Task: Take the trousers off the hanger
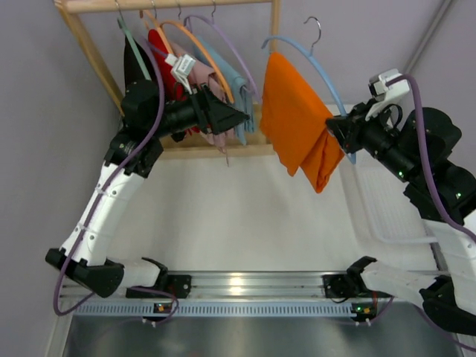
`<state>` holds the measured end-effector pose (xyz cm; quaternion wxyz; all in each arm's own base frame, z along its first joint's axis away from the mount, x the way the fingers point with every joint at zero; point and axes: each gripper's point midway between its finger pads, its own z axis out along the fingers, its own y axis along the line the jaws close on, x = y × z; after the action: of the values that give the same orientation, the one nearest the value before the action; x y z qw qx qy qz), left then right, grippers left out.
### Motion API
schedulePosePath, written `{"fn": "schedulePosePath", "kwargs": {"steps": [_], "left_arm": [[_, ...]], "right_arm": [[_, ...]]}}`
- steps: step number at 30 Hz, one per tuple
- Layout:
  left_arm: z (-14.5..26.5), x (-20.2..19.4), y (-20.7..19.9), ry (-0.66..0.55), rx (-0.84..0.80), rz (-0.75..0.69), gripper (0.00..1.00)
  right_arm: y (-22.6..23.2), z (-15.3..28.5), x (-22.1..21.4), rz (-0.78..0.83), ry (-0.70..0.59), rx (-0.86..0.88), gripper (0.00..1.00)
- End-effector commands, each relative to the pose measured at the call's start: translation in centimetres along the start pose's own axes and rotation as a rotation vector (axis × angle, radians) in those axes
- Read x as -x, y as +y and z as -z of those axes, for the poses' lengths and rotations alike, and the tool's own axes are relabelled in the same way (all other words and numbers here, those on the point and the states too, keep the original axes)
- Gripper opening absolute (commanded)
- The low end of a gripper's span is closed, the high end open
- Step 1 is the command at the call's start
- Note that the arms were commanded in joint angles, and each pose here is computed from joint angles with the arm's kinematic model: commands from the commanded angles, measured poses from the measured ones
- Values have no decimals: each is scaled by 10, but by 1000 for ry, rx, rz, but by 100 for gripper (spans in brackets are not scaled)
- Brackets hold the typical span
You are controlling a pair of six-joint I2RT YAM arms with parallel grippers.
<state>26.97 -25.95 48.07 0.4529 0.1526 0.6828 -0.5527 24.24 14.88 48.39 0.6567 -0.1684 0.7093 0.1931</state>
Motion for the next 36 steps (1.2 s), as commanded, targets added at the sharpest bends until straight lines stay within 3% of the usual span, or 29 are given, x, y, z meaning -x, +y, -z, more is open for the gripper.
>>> {"fn": "schedulePosePath", "kwargs": {"steps": [1,7,10,18,26,31,36], "left_arm": [[-23,18,-51,-86,-145,-64,86],[-75,22,-67,-99,-217,78,91],[-91,34,-89,-136,-294,138,89],[-145,11,-112,-80,-350,286,84],[-196,-30,-98,-14,-259,445,75],[-207,-28,-112,-38,-278,455,73],[-222,-46,-103,-5,-225,495,65]], "right_arm": [[-5,48,91,-32,-363,-17,0],[-17,62,82,-64,-378,-68,0],[-24,64,77,-105,-377,-104,0],[-37,61,58,-228,-358,-168,0],[-37,60,45,-294,-344,-159,0],[-34,59,39,-315,-337,-138,0],[-28,53,27,-325,-306,-107,0]]}}
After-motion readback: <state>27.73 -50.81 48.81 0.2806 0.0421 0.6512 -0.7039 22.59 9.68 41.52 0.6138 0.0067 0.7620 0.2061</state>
